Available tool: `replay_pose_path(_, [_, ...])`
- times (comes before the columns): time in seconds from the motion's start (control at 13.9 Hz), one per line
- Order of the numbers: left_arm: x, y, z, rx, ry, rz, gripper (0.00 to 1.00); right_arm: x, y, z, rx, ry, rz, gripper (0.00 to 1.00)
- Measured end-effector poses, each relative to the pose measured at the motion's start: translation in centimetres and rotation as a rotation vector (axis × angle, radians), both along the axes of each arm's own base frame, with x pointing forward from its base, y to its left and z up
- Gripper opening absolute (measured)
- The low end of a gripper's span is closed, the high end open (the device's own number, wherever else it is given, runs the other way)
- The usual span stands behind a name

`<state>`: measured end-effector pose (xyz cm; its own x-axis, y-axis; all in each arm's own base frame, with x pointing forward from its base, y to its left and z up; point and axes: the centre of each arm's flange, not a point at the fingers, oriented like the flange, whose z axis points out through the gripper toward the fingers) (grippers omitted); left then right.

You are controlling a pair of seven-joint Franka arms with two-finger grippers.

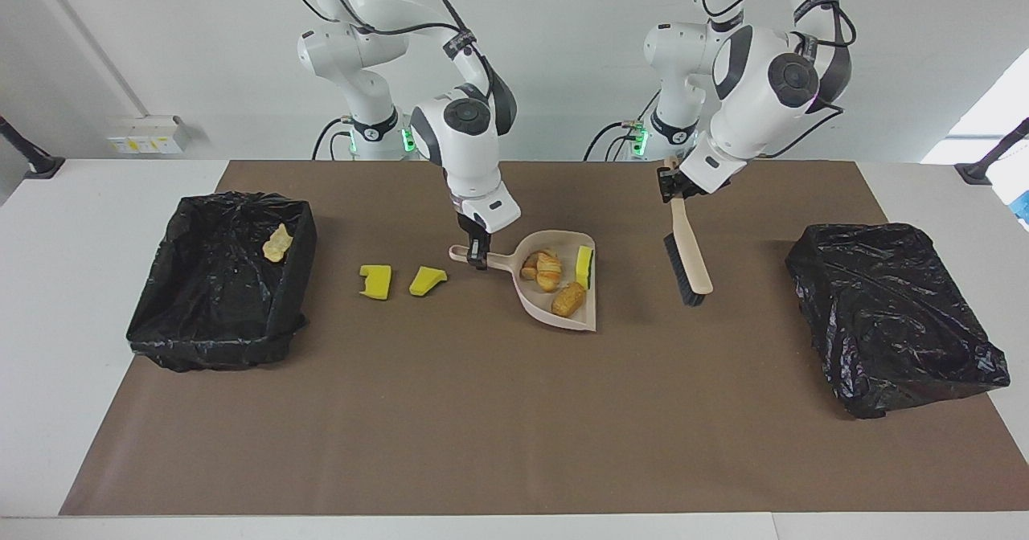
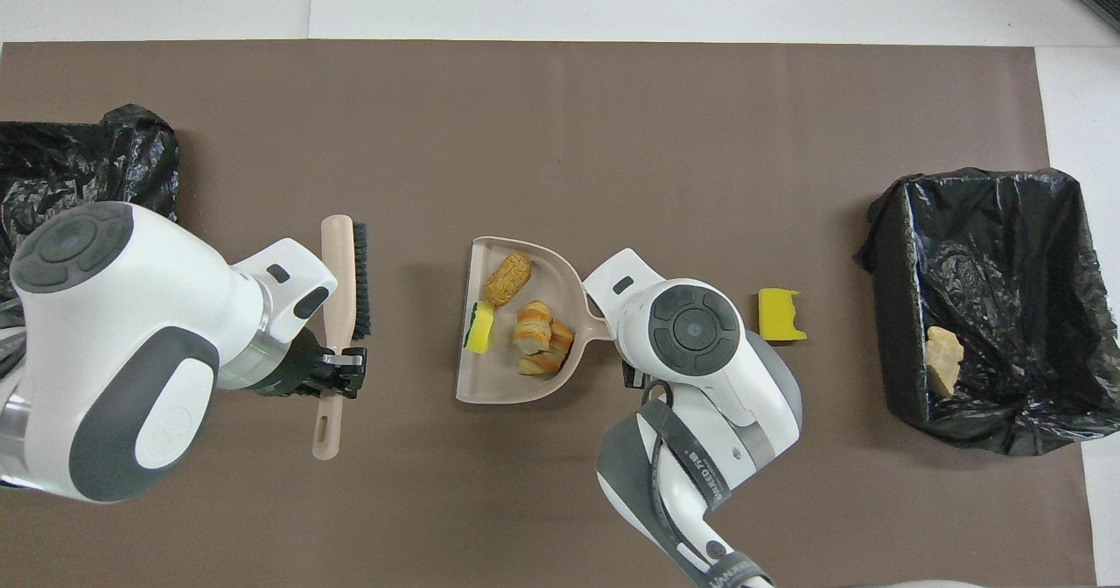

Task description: Sweep and dump trash in bin

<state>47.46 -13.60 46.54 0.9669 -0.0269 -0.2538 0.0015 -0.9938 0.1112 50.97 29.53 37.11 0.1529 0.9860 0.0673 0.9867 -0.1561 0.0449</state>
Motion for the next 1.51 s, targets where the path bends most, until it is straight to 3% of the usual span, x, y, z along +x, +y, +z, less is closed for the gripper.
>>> replay_pose_path(0.36, [0.1,1.1,-0.5,-0.001,0.001,-0.034,0.26,4.0,-6.7,9.1,0.056,0.081,0.030,0.32])
replay_pose_path(0.65, [-1.1,-1.6,-2.5,0.013,0.009,-0.073,0.26,6.4,-14.6,12.9,0.062,0.115,0.060,0.32])
replay_pose_path(0.79, [-2.9,-6.5,-3.7,0.039,-0.004,-0.072,0.26,6.7,-18.7,14.5,0.062,0.123,0.063,0.32])
replay_pose_path(1.08, [-8.7,-18.1,-4.9,0.082,-0.047,-0.053,0.26,6.7,-29.1,16.2,0.056,0.105,0.076,0.32])
replay_pose_path(1.3, [-12.3,-23.8,-7.1,0.097,-0.067,-0.027,0.26,6.3,-36.6,15.9,-0.006,0.105,0.115,0.32])
replay_pose_path(1.51, [-13.6,-25.7,-9.1,0.106,-0.057,-0.035,0.26,5.2,-42.8,15.9,-0.080,0.119,0.136,0.32])
